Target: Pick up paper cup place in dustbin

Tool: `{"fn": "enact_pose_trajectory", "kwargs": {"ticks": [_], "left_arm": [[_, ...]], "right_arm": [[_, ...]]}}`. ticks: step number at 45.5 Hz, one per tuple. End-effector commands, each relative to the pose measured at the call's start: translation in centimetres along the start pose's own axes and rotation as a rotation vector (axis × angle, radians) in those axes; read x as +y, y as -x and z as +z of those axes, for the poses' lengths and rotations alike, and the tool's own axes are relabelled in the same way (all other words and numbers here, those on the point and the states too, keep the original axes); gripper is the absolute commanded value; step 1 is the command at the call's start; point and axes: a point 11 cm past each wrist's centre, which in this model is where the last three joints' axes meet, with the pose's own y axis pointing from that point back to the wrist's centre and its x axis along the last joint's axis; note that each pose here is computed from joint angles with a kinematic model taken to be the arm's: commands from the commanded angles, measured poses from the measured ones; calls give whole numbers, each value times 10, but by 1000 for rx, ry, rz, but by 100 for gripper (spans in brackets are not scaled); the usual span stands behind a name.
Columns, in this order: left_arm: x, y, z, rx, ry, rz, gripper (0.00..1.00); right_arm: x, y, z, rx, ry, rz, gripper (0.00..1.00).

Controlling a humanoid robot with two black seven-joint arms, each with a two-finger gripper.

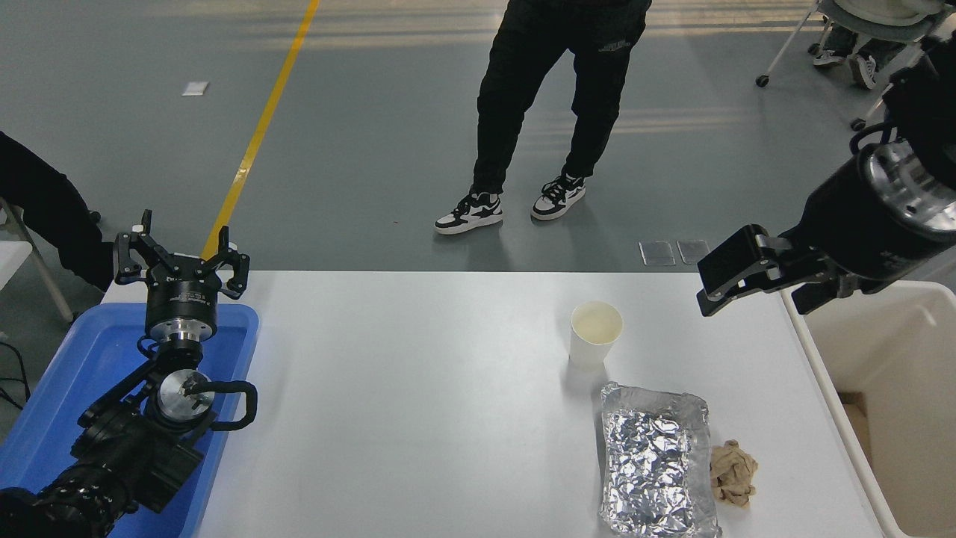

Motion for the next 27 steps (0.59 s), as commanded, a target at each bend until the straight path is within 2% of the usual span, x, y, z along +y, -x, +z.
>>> {"fn": "enact_pose_trajectory", "kwargs": {"ticks": [1, 16, 27], "left_arm": [[0, 0, 0, 0, 0, 0, 99], [0, 0, 0, 0, 0, 0, 99], [0, 0, 0, 0, 0, 0, 99]], "right_arm": [[0, 2, -11, 4, -33, -20, 100], [-43, 2, -5, -2, -47, -41, 100], [-92, -4, 45, 85, 73, -25, 100]]}}
